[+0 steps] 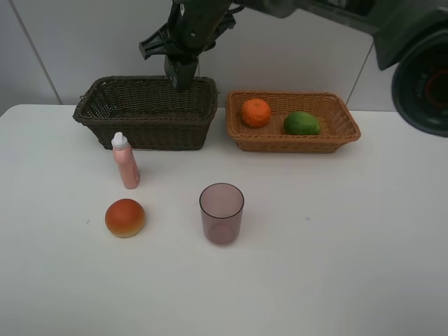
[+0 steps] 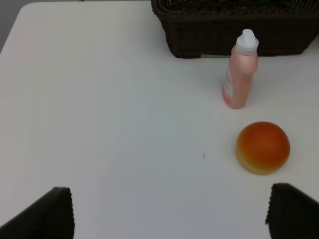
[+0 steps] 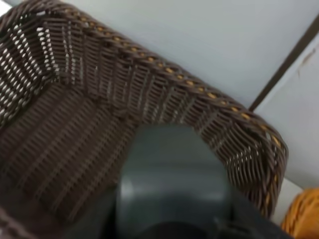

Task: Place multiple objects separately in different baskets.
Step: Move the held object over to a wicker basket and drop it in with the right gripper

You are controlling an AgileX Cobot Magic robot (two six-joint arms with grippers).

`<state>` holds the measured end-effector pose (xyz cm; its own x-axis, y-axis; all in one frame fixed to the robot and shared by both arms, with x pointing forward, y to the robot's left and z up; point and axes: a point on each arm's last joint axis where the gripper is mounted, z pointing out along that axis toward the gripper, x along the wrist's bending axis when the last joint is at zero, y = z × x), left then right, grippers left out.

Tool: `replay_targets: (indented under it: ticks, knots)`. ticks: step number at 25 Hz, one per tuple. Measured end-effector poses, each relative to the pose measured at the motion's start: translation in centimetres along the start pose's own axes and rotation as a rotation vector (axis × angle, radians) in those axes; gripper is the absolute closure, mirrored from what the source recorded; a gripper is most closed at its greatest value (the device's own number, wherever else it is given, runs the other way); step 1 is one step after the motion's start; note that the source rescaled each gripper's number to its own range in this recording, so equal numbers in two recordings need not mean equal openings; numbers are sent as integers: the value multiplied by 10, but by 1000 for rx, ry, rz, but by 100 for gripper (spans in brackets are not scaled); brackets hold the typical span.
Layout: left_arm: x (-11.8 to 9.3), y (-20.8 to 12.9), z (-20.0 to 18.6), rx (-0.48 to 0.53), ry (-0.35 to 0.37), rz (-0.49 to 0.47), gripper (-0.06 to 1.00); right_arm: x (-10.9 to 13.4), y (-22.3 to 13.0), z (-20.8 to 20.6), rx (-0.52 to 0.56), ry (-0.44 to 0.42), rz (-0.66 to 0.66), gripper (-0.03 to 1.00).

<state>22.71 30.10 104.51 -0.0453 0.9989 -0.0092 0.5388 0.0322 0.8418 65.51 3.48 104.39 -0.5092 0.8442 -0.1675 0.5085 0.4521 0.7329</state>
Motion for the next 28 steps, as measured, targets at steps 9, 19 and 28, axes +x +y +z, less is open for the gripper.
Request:
replay_targets:
  ticks: [9,19,28]
  knots:
    - [0,0,0,0,0,0,-6,3,-16,34,-1,12,-6,94]
    - [0,0,0,0,0,0,-6,-3,-25,49,17,2,-4,94]
    - [0,0,0,0,0,0,-6,-1,-27,51,24,18,19,52]
